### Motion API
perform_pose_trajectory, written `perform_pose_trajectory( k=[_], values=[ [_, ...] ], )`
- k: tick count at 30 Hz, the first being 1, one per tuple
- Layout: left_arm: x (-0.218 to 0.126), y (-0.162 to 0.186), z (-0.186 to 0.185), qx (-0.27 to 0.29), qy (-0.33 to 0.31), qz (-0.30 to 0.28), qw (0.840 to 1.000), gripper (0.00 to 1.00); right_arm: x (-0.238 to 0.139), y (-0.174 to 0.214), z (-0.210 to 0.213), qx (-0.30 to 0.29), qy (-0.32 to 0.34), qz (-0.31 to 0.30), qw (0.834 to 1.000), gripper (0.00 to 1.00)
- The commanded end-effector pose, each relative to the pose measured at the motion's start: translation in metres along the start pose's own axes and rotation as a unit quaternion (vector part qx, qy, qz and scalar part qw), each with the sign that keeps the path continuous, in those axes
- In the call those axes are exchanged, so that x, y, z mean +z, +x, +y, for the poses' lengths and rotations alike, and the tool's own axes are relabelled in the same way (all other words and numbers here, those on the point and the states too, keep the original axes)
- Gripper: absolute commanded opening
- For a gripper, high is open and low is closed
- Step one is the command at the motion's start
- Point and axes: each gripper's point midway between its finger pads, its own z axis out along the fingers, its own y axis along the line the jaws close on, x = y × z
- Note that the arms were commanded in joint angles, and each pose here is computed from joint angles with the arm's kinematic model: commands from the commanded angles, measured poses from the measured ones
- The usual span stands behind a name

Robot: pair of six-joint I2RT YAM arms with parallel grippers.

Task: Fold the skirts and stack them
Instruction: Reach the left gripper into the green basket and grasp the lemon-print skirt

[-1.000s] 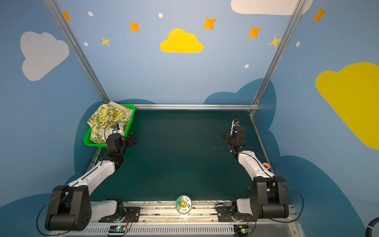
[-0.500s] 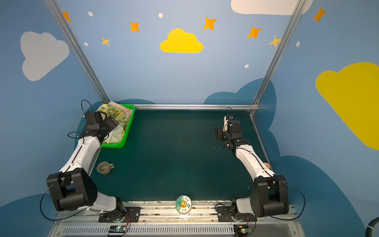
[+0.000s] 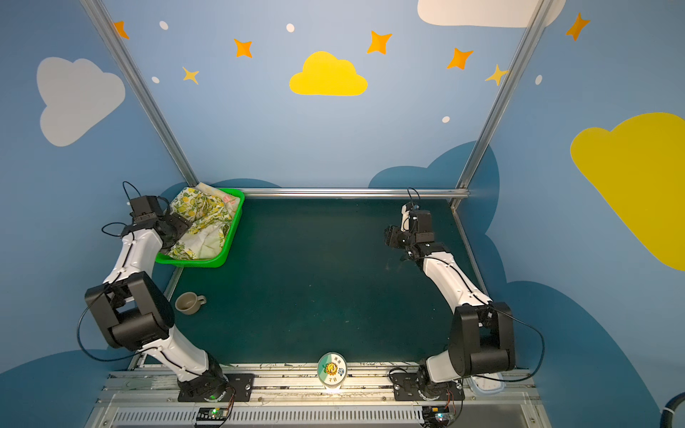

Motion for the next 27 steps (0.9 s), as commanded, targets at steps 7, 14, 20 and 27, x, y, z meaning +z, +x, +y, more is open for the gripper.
perform_pose_trajectory(
  k=[7,14,20,27],
  values=[
    [0.031,-0.002,0.007,-0.008,-0.01,0.02,1.0,0.84,0.008,-0.015,0.011,0.001,-0.024,-0.014,1.0,0.67],
    [0.056,-0.006,-0.007,-0.01,0.013,0.039,0.999,0.81,0.01,-0.02,0.01,-0.003,-0.018,-0.018,1.0,0.67],
    [0.078,-0.01,-0.026,-0.013,0.046,0.055,0.997,0.76,0.015,-0.024,0.008,-0.008,-0.011,-0.019,1.0,0.66],
    [0.103,-0.003,-0.038,-0.034,0.075,0.086,0.993,0.47,0.017,-0.024,0.006,-0.01,-0.005,-0.016,1.0,0.66]
  ],
)
